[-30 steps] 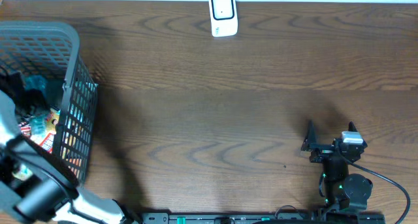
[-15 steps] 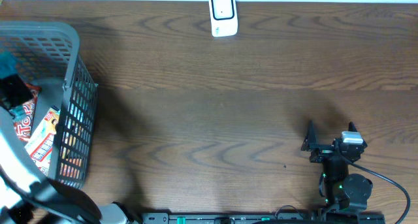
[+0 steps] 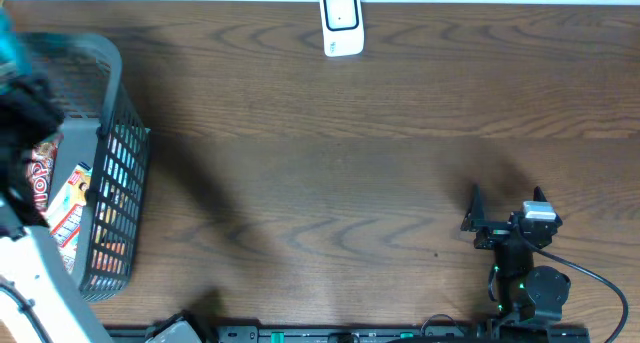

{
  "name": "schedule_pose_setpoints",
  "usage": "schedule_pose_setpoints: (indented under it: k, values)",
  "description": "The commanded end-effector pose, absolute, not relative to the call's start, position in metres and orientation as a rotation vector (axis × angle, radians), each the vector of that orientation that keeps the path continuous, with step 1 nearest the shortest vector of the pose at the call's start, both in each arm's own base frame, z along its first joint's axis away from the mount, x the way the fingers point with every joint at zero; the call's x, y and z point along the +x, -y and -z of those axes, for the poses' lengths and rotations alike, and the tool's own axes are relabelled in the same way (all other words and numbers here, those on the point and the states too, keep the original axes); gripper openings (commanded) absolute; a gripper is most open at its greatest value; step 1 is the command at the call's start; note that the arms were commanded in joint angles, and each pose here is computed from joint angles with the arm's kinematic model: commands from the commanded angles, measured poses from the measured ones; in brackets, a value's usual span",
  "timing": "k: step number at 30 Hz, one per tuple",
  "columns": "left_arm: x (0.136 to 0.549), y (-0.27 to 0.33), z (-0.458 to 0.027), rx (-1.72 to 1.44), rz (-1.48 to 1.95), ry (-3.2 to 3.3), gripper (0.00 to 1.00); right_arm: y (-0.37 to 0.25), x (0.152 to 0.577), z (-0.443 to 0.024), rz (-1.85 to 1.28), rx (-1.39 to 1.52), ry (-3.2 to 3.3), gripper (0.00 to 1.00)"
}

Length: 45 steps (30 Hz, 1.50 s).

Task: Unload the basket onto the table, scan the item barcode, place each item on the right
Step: 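Lift the bottle out and carry it toward the white scanner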

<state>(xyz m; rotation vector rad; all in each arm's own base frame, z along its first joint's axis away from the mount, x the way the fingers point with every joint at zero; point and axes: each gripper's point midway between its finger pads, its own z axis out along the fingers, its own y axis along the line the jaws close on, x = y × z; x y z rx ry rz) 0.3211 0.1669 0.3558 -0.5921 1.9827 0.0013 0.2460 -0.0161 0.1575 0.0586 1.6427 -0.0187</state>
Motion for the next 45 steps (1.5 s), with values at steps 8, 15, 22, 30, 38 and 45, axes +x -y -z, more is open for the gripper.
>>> schedule_pose_setpoints:
  k: [8, 15, 22, 30, 38, 45]
  values:
    - [0.369, -0.008, -0.360, -0.172, 0.309, -2.064, 0.27, 0.013, 0.246, -0.156, -0.002, 0.060, -1.648, 0.99]
    - [0.387, 0.069, -0.300, 0.009, 0.324, -2.239, 0.27, 0.013, 0.246, -0.156, -0.002, 0.060, -1.648, 0.99]
    - [0.398, 0.129, -0.208, 0.161, 0.322, -2.493, 0.27, 0.013, 0.246, -0.156, -0.002, 0.060, -1.648, 0.99]
    - [0.399, 0.177, -0.107, 0.304, 0.310, -2.715, 0.27, 0.013, 0.246, -0.156, -0.002, 0.060, -1.648, 0.99]
    - [0.388, 0.219, -0.028, 0.445, 0.294, -2.826, 0.27, 0.013, 0.246, -0.156, -0.002, 0.060, -1.648, 0.99]
    - [0.378, 0.242, 0.005, 0.529, 0.289, -2.853, 0.28, 0.013, 0.246, -0.156, -0.002, 0.060, -1.648, 0.99]
